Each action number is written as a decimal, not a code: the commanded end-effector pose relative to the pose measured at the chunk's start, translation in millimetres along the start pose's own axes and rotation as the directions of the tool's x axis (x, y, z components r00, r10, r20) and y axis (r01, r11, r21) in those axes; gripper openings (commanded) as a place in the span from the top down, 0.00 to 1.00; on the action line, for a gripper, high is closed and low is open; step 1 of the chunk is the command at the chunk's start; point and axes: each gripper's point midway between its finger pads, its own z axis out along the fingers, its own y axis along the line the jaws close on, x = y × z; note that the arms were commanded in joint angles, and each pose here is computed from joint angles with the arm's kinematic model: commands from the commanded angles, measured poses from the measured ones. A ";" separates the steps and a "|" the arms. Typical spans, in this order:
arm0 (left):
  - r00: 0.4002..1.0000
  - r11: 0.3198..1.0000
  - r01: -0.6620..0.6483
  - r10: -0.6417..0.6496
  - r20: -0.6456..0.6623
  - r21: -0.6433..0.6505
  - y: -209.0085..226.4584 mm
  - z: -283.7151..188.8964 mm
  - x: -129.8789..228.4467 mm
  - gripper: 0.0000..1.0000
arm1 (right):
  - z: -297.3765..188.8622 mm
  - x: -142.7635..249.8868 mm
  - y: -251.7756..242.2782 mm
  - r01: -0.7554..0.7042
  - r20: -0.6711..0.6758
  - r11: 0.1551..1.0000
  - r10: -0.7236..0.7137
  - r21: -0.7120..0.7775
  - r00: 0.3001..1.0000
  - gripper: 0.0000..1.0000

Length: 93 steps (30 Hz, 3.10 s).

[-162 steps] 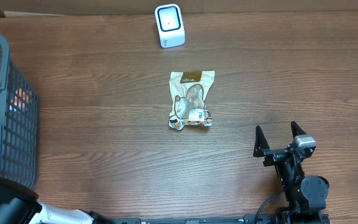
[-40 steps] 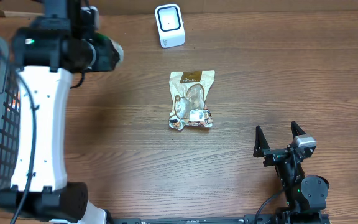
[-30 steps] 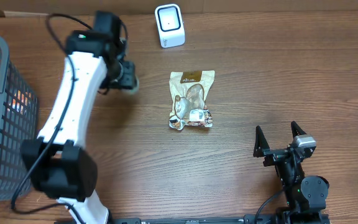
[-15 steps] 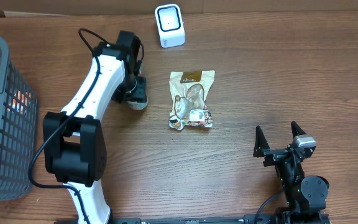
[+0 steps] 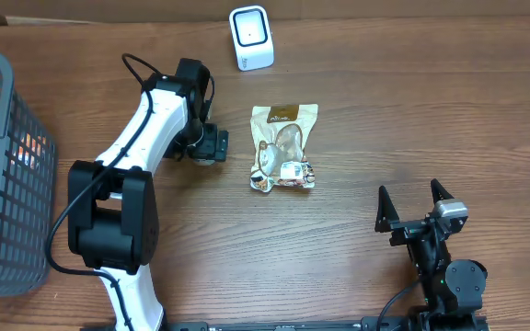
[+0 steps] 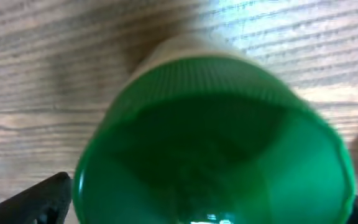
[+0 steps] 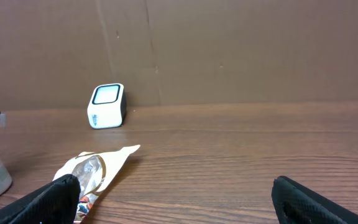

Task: Scan the item barcode
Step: 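Place the jar on the table left of the bag and release, then move the left gripper back into the basket toward an orange box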

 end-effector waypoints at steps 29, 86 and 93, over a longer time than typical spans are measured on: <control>0.569 0.774 0.596 -0.594 0.569 0.213 187.5 -337.9 43.0 0.00 | 0.2 2.1 -0.5 -0.004 0.002 1.000 0.004 0.001 1.000 0.00; 0.604 0.606 0.774 -0.794 0.073 0.186 385.6 -33.7 46.7 0.20 | 0.2 2.1 -0.5 -0.004 0.002 1.000 0.004 0.000 1.000 0.00; 0.604 0.606 0.773 -0.794 0.074 0.191 384.3 5.4 45.7 0.21 | 0.2 2.1 -0.5 -0.004 0.002 1.000 0.004 0.001 1.000 0.00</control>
